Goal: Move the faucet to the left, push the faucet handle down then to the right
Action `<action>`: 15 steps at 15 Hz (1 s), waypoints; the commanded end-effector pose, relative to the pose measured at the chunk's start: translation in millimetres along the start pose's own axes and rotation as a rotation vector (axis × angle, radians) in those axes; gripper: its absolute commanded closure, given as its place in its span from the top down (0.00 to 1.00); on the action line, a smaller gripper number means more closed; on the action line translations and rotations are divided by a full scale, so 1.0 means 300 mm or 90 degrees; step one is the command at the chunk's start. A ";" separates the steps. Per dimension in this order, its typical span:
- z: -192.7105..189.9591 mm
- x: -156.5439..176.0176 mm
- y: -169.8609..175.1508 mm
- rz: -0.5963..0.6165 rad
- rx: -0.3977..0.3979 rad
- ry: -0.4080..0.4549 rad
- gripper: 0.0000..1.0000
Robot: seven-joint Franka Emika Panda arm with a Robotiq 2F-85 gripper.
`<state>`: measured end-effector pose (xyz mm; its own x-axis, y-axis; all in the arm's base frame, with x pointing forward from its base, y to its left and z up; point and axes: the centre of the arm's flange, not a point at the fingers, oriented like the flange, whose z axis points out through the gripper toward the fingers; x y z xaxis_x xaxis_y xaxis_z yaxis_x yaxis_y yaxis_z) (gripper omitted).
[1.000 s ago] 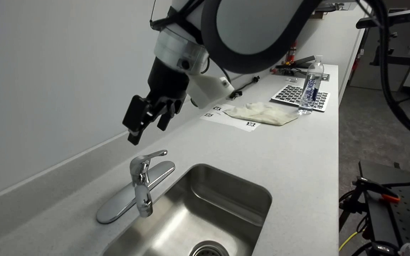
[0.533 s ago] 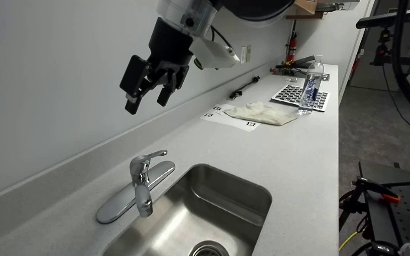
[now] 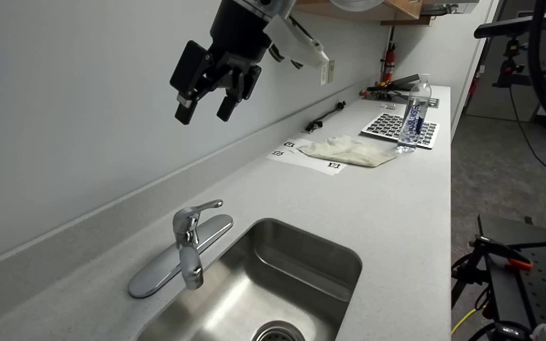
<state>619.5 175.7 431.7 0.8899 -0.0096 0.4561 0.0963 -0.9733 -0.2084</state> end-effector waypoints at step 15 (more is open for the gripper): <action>-0.007 -0.008 0.025 0.009 -0.002 -0.007 1.00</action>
<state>617.1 167.9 430.9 0.8959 -0.0205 0.4438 0.0823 -0.9740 -0.2112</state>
